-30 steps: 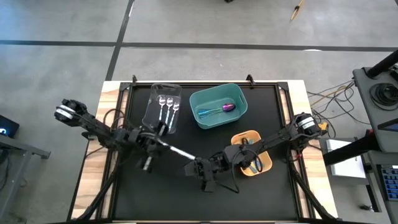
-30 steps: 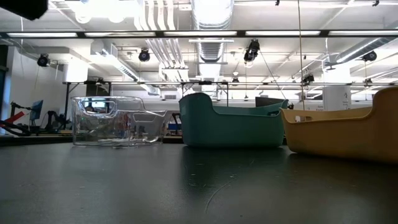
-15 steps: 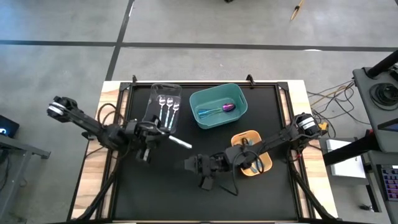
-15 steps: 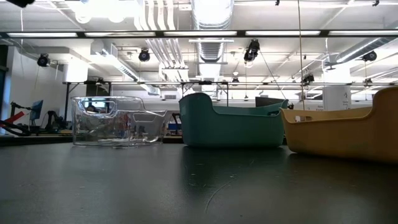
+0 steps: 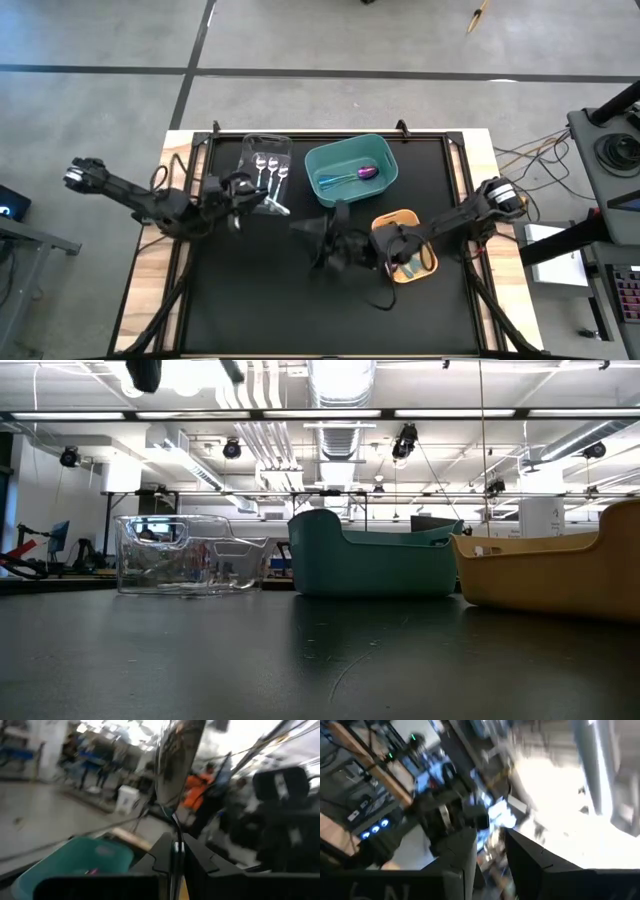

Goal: Sort silverware by color (type)
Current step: Put the patterned blue spoon into the transparent bin

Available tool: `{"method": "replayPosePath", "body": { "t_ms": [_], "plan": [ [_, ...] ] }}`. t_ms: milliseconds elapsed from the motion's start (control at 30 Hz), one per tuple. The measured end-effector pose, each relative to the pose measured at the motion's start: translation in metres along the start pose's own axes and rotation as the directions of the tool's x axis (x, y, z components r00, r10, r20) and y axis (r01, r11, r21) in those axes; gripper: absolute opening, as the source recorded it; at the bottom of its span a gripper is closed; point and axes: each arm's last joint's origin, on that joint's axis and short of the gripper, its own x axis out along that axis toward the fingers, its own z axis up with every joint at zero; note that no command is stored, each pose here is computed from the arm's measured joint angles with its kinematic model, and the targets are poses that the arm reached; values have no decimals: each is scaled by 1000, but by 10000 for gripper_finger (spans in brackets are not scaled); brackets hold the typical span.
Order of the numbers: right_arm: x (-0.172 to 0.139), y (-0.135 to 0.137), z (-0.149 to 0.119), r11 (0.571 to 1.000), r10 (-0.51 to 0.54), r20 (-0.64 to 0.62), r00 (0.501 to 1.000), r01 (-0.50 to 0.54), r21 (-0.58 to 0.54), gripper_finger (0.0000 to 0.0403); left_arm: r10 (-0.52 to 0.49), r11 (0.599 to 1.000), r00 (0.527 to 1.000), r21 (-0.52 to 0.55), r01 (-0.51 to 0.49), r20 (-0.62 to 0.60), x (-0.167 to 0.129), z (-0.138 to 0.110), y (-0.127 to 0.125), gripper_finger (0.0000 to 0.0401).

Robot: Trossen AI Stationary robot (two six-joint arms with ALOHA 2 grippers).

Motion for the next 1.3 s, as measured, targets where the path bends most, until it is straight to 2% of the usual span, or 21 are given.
{"method": "replayPosePath", "body": {
  "t_ms": [67, 167, 300, 400, 567, 700, 900, 1100, 1200, 1300],
  "plan": [
    [1, -8, -6, 997, 5, -72, 997, 1, 78, 90, 52, 999, 997, -5, -52, -49, 2, 2, 6, 9],
    [2, -18, -19, 980, 78, -159, 984, -46, 196, 86, 128, 992, 984, 2, -129, -127, 8, 8, 13, 9],
    [-1, -34, -39, 929, 193, -273, 942, -86, 361, 88, 229, 973, 948, 51, -224, -220, 15, 22, 22, 9],
    [-8, -49, -54, 880, 295, -343, 892, -113, 462, 87, 275, 962, 922, 78, -263, -273, 19, 33, 27, 9],
    [-23, -68, -75, 784, 456, -391, 799, -154, 601, 77, 335, 942, 880, 108, -317, -338, 25, 48, 40, 9],
    [-40, -76, -81, 734, 502, -369, 782, -161, 660, 67, 379, 924, 836, 117, -364, -397, 29, 53, 53, 9],
    [-67, -82, -87, 725, 471, -333, 817, -143, 674, 54, 406, 906, 781, 96, -413, -474, 35, 53, 80, 9],
    [-87, -79, -99, 750, 409, -300, 862, -131, 648, 52, 433, 881, 716, 87, -466, -547, 42, 51, 111, 9],
    [-93, -74, -108, 760, 399, -311, 862, -121, 639, 52, 445, 863, 668, 86, -498, -596, 48, 46, 129, 9],
    [-97, -69, -116, 763, 409, -338, 848, -114, 637, 52, 410, 861, 632, 50, -506, -658, 56, 39, 144, 9]
  ]
}}
